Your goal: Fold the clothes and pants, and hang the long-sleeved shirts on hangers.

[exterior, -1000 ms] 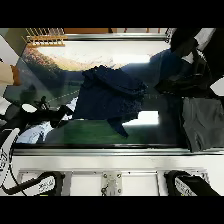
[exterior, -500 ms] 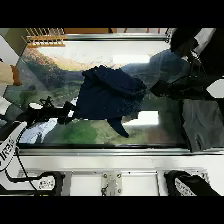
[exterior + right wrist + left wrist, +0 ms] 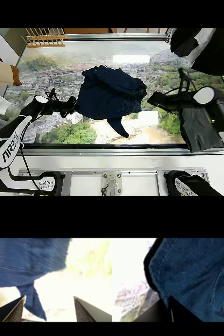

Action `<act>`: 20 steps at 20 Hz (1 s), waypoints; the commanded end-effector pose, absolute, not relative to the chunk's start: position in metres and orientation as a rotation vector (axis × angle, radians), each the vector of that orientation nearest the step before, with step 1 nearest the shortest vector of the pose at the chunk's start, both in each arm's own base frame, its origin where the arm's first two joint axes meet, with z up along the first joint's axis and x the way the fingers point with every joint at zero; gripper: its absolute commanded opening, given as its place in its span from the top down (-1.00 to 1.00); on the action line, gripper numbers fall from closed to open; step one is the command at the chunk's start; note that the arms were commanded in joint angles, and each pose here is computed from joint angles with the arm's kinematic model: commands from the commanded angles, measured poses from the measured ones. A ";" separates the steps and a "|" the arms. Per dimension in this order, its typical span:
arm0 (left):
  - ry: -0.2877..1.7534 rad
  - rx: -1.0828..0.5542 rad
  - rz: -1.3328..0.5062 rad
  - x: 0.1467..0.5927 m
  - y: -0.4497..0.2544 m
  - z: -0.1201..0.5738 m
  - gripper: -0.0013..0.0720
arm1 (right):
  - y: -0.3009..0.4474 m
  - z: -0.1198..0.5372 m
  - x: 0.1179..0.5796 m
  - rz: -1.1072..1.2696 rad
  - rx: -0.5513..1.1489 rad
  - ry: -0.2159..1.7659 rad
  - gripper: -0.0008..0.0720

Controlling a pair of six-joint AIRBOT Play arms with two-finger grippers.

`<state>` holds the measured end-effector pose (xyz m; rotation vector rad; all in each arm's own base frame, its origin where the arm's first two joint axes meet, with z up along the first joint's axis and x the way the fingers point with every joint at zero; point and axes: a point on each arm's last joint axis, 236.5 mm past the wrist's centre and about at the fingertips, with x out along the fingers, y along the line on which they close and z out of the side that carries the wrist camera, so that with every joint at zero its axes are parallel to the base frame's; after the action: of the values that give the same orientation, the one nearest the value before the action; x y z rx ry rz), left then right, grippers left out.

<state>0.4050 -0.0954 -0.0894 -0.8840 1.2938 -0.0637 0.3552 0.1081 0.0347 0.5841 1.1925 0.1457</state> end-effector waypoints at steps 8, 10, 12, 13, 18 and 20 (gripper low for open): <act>1.308 -0.591 -0.177 0.382 -0.117 -0.064 0.93 | 0.170 -0.085 0.416 0.085 1.064 1.138 -0.80; 1.306 -0.593 -0.176 0.382 -0.117 -0.064 0.93 | 0.175 -0.092 0.421 0.102 1.022 1.132 -0.80; 1.304 -0.596 -0.172 0.383 -0.115 -0.064 0.93 | 0.176 -0.094 0.423 0.123 0.981 1.124 -0.63; 1.303 -0.600 -0.167 0.383 -0.113 -0.064 0.93 | 0.176 -0.093 0.424 0.142 0.950 1.119 -0.23; 1.297 -0.648 -0.124 0.386 -0.094 -0.061 0.93 | 0.178 -0.088 0.415 0.245 0.771 1.131 0.86; 1.214 -0.664 -0.119 0.398 -0.078 -0.029 0.93 | 0.180 -0.055 0.417 0.332 0.660 1.099 0.86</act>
<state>0.3888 -0.0934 -0.0538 -0.6393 1.2758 -0.1320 0.4196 0.1781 -0.0778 0.8030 1.1137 0.2392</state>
